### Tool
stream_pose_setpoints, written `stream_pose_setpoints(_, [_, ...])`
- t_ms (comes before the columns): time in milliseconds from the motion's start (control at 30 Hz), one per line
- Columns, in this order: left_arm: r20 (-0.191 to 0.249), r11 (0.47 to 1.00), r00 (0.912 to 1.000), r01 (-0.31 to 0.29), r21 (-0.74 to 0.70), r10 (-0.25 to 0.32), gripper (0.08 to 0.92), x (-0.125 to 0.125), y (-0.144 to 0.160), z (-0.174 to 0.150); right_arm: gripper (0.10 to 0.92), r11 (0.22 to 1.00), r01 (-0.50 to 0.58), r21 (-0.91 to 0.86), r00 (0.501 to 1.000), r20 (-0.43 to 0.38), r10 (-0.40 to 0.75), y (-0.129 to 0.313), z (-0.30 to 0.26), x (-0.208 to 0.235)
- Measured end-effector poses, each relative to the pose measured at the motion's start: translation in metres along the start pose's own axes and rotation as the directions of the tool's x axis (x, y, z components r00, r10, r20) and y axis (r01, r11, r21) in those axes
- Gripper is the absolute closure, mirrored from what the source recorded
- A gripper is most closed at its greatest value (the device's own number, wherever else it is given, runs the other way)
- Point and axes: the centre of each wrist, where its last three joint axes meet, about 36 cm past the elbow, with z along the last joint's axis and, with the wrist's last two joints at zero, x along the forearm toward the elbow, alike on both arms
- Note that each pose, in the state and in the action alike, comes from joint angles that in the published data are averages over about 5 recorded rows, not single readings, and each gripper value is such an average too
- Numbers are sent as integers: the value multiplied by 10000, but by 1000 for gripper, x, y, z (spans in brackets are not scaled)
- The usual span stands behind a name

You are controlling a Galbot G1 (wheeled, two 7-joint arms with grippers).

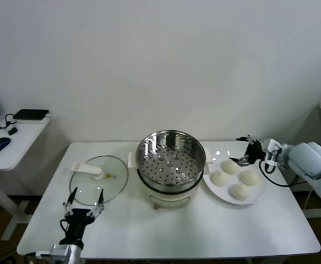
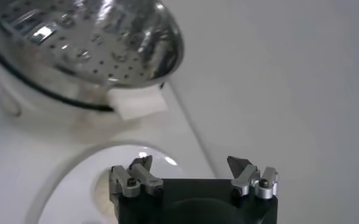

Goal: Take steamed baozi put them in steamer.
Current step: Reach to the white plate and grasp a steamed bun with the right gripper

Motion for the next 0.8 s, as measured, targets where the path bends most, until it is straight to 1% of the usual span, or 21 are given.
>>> stream_pose_setpoints(167, [-90, 9999, 9999, -67, -89, 66, 177, 1, 2, 1, 200, 9901, 1137, 826, 9901, -917, -1061, -25, -2, -12])
stream_pose_setpoints(367, [-122, 9997, 9998, -182, -177, 180, 177, 0, 3, -2, 200, 9683, 2094, 1359, 9634, -1979, -1806, -56, -5, -30])
stream_pose_setpoints(567, [-28, 9995, 9998, -178, -248, 178, 177, -5, 6, -9, 200, 9486, 2679, 1683, 9363, -2777, -2152, -81, -11, -51])
stream_pose_setpoints(800, [-17, 9994, 9999, -149, -310, 149, 177, -7, 9, -12, 200, 9328, 2965, 2048, 9174, -3325, -2186, -101, -15, -73])
